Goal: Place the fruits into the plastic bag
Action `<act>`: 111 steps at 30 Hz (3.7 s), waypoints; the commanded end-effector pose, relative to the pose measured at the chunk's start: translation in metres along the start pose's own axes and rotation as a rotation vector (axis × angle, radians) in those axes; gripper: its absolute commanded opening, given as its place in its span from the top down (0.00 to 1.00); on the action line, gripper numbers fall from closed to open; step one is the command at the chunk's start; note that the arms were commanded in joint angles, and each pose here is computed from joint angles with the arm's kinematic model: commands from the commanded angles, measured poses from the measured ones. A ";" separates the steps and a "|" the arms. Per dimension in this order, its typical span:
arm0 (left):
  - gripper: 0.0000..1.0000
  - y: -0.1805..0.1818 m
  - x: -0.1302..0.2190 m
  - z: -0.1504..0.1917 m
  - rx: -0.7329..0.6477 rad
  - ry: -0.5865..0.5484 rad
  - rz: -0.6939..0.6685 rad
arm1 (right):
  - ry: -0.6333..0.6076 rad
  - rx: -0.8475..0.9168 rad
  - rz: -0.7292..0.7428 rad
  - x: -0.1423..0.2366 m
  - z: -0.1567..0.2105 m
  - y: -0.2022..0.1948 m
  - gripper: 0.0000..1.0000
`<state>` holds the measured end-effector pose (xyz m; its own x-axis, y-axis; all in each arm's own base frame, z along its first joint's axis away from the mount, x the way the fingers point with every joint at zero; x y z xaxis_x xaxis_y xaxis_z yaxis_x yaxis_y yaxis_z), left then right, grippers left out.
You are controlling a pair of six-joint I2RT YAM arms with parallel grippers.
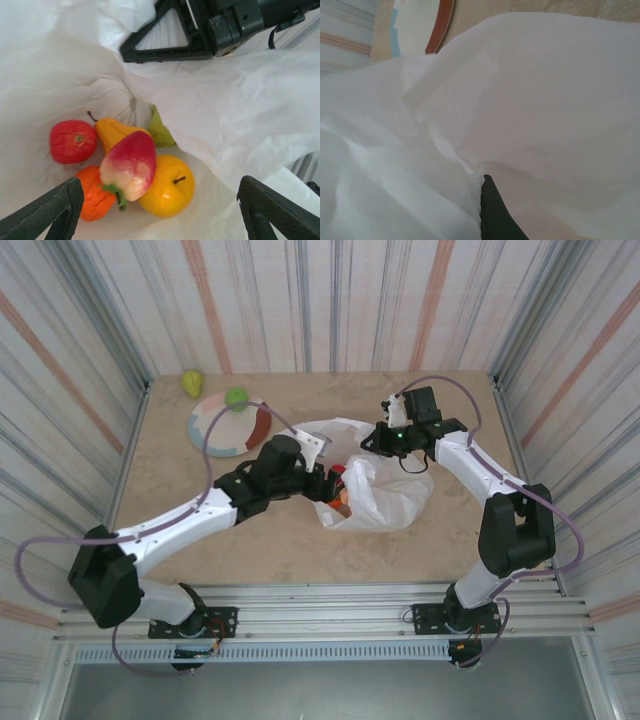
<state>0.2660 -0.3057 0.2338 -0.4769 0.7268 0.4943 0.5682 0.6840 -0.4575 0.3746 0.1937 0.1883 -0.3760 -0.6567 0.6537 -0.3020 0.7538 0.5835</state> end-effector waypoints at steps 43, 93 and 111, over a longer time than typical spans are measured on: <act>0.11 0.485 0.094 -0.132 0.495 -0.218 -0.892 | 0.022 -0.021 -0.026 -0.022 -0.018 -0.002 1.00; 0.25 0.600 0.029 -0.160 -0.060 -0.138 -0.870 | 0.057 -0.031 0.013 -0.039 -0.023 -0.012 1.00; 0.30 0.592 0.024 -0.155 -0.086 -0.106 -0.738 | 0.075 -0.030 0.008 -0.053 -0.031 -0.012 1.00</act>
<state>0.6982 0.1120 0.0937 -0.8283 0.0392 0.5589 0.0691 0.9971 0.0326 0.4225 0.2167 0.1644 -0.3207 -0.6605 0.6789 -0.2838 0.7509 0.5964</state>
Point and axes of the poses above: each hand's point on the last joint's axis, 136 mm out from that joint toward the fingers, its own x axis back along the fingers, its own y axis along the line the jaws close on, z = x × y, the point moved 2 cm from there along x, back along the fingers, and after that the axes turned 7 degrees about x, right-handed, at the moved point
